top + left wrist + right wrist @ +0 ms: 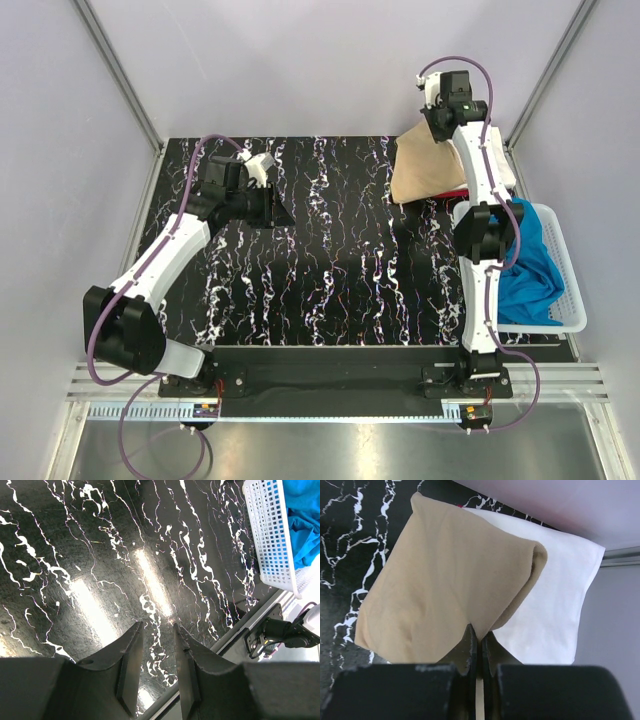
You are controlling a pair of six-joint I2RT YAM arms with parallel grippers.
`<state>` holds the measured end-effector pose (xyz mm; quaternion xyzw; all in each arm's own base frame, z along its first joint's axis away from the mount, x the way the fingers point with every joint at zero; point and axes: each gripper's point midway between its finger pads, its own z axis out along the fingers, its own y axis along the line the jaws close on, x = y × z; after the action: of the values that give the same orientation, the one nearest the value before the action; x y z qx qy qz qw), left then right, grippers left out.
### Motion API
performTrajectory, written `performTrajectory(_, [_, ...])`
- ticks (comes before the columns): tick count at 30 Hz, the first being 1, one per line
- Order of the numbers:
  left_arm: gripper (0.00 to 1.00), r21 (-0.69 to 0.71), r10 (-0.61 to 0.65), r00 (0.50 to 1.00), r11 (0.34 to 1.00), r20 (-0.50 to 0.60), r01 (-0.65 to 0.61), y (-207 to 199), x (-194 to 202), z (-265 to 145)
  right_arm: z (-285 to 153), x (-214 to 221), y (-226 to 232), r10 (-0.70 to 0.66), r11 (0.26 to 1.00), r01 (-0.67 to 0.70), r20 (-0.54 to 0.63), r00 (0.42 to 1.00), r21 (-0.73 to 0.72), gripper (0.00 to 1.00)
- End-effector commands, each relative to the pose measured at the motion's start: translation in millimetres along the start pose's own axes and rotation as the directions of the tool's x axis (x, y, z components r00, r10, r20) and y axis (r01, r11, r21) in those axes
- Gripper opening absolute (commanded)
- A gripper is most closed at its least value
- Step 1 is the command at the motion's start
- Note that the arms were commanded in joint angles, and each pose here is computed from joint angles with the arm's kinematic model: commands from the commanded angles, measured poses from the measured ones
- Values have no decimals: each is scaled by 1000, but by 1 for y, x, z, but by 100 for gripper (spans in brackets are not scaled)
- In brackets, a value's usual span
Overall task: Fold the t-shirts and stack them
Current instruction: Neatly place the folded tshirt to the corner
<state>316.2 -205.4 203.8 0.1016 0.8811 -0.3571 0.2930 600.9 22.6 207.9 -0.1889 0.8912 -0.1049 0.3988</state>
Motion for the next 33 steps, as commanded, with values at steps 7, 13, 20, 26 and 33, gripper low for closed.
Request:
performTrajectory(7, [36, 40, 15, 1000, 999, 22, -16, -4, -8, 2, -13, -14, -49, -85, 987, 80, 27, 996, 140, 0])
performTrajectory(13, [36, 49, 1, 1000, 999, 8, -2, -3, -5, 5, -37, -18, -50, -109, 989, 103, 53, 993, 105, 0])
performTrajectory(20, [36, 50, -3, 1000, 999, 2, 2, -2, -3, 7, -71, -43, -38, -94, 995, 90, 186, 978, 32, 0])
performTrajectory(26, [36, 40, -4, 1000, 999, 0, 4, 1, -3, 8, -81, -40, -42, -102, 994, 96, 162, 981, 46, 0])
performTrajectory(33, [36, 37, -7, 1000, 999, -6, 7, 3, -2, 10, -68, -40, -57, -128, 989, 115, 154, 980, 89, 0])
